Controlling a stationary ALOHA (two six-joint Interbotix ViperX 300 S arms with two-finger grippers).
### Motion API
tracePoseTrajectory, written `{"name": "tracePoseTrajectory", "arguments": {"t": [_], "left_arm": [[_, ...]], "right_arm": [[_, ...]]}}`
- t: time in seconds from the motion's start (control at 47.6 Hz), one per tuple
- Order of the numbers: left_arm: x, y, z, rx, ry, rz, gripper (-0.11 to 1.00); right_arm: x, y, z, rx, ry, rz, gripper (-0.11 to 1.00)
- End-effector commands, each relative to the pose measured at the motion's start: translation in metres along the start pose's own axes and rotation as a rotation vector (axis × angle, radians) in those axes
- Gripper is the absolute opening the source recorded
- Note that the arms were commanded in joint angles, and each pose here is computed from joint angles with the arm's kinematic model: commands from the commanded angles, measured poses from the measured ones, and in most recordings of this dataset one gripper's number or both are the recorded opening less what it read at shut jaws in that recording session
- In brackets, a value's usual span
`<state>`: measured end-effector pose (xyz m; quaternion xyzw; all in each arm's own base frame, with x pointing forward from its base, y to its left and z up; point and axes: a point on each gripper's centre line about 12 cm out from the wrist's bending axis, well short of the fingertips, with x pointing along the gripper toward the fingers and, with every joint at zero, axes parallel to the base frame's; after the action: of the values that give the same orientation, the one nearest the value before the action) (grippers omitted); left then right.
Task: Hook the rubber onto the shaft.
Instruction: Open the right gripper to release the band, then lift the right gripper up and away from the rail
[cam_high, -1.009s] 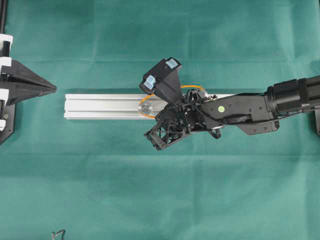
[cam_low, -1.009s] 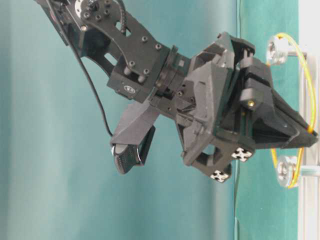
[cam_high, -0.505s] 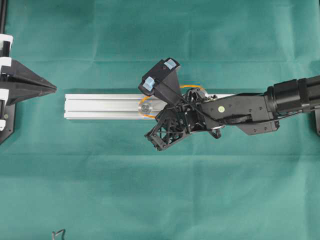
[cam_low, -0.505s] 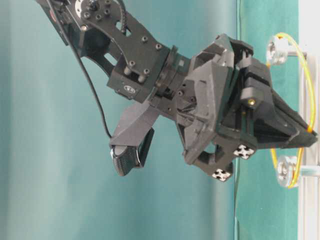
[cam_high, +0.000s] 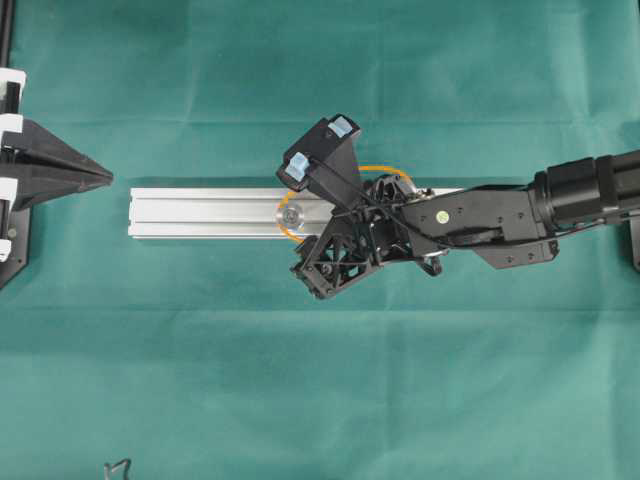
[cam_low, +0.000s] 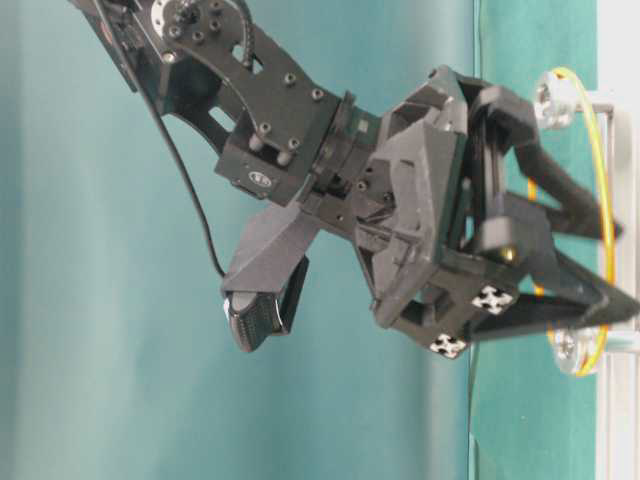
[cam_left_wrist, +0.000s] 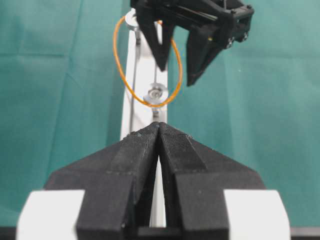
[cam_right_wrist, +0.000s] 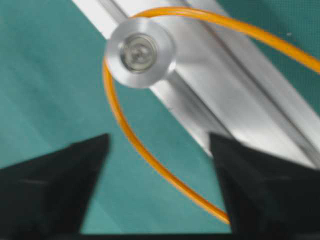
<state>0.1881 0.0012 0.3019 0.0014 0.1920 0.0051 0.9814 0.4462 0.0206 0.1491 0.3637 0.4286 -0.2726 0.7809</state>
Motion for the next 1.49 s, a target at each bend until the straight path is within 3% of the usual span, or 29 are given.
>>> {"name": "tracePoseTrajectory", "arguments": {"t": [0.0,0.399,0.946,1.241,1.472], "left_arm": [[-0.003,0.000,0.013,-0.001,-0.034,0.002,0.00],[-0.002,0.001,0.013,-0.002,-0.031,0.003,0.00],[-0.003,0.001,0.013,-0.002,-0.032,0.003,0.00],[-0.003,0.001,0.014,-0.002,-0.037,0.003,0.00],[-0.003,0.001,0.014,-0.002,-0.037,0.003,0.00]], "right_arm": [[-0.019,0.008,0.008,0.001,-0.028,0.044,0.95],[-0.022,0.009,0.009,0.001,-0.033,0.052,0.93],[-0.079,0.015,0.025,-0.026,-0.090,0.110,0.93],[-0.113,0.011,0.031,-0.041,-0.111,0.107,0.93],[-0.117,0.009,0.033,-0.048,-0.116,0.109,0.93]]}}
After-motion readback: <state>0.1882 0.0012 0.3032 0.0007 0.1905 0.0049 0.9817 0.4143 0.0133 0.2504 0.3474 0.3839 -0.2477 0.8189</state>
